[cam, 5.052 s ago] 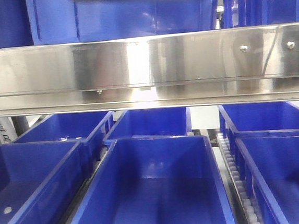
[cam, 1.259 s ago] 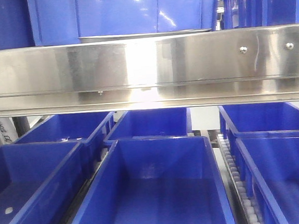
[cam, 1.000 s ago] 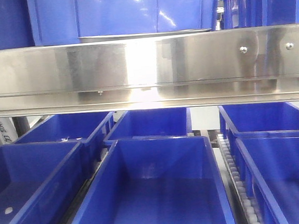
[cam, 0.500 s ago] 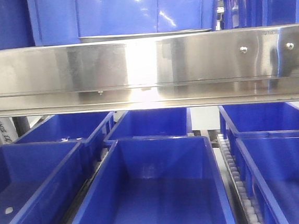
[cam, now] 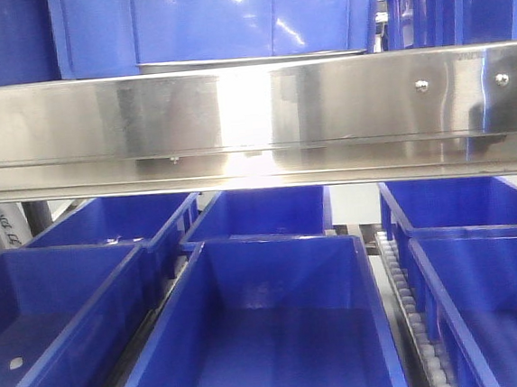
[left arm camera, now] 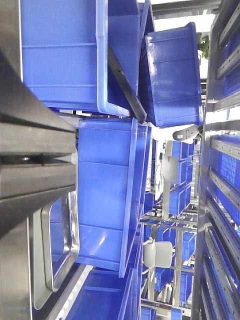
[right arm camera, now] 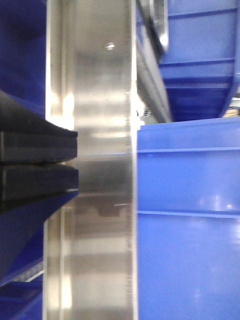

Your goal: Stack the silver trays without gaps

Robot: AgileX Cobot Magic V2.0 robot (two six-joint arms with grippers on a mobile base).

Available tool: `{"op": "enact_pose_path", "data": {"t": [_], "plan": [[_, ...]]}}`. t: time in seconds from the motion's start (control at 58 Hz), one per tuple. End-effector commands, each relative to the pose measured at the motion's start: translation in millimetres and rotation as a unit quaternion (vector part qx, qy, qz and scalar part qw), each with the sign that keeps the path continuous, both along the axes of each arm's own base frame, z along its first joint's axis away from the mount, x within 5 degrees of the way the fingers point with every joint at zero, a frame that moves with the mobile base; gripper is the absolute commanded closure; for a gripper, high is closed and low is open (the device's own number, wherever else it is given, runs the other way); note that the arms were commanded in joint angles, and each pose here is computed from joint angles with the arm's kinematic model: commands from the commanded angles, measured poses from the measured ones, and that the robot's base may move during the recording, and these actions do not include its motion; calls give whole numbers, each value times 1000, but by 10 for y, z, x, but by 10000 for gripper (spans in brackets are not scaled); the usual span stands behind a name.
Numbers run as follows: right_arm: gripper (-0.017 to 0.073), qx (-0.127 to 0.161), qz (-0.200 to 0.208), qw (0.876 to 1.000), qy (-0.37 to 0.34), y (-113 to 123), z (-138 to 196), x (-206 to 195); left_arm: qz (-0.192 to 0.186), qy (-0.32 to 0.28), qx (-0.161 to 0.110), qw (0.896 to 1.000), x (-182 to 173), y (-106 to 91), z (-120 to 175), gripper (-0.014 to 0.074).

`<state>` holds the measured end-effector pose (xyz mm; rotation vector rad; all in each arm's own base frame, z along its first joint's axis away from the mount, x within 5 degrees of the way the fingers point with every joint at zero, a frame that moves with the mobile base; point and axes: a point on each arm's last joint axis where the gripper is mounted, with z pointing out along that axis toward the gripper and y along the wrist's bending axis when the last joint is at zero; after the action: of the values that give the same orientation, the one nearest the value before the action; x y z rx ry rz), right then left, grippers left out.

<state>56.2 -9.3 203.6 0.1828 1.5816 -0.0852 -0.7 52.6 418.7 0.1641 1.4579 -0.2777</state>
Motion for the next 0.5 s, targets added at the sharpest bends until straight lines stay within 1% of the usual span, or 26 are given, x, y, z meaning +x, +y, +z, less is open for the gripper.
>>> {"op": "enact_pose_path", "data": {"t": [0.0,0.483], "plan": [[637,-7,-2,1000,-19,-2,34,-5,-3,-7,-5,1000,-9,12,1,610],[637,-6,-2,1000,-18,-2,32,-5,-3,-7,-5,1000,-9,12,1,610]]}}
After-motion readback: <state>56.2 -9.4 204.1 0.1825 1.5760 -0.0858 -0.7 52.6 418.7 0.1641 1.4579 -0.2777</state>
